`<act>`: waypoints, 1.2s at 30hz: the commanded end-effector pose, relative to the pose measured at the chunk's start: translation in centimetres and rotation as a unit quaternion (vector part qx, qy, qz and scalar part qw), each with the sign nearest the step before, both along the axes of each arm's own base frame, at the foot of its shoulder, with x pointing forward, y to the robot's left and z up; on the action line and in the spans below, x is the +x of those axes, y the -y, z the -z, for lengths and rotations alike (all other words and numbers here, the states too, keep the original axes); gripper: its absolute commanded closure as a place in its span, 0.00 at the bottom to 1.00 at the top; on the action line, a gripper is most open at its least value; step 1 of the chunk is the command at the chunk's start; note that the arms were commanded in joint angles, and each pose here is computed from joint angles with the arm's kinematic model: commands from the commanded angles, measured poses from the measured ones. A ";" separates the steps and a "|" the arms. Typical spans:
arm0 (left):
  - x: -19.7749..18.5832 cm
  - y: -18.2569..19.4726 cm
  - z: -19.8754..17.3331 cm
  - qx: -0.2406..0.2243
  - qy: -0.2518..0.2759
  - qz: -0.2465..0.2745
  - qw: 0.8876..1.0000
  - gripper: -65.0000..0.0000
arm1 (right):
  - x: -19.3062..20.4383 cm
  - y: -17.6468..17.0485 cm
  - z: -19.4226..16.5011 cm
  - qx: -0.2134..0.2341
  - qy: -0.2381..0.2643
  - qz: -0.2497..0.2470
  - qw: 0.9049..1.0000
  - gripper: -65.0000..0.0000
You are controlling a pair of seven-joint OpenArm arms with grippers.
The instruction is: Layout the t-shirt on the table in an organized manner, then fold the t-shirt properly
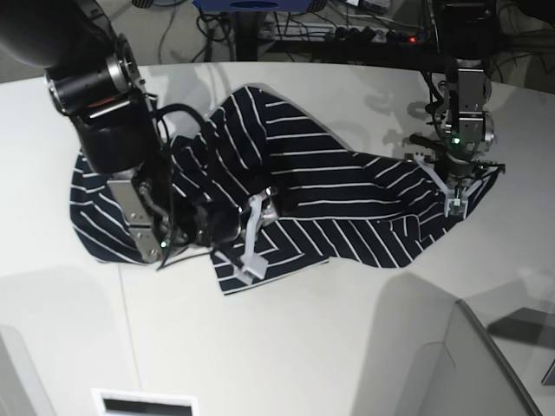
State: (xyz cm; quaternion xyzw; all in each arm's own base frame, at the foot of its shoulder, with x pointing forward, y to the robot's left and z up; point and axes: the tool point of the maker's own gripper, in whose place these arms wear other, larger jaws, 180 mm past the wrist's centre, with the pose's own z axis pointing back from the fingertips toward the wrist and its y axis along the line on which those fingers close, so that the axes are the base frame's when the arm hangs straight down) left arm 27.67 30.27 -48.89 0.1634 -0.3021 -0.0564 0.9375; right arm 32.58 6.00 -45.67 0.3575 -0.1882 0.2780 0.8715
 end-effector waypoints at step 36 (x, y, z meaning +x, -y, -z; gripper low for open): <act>2.1 0.2 -2.9 0.003 0.033 0.001 0.999 1.00 | -0.2 -4.0 -5.9 -0.016 0.050 -0.097 0.994 0.99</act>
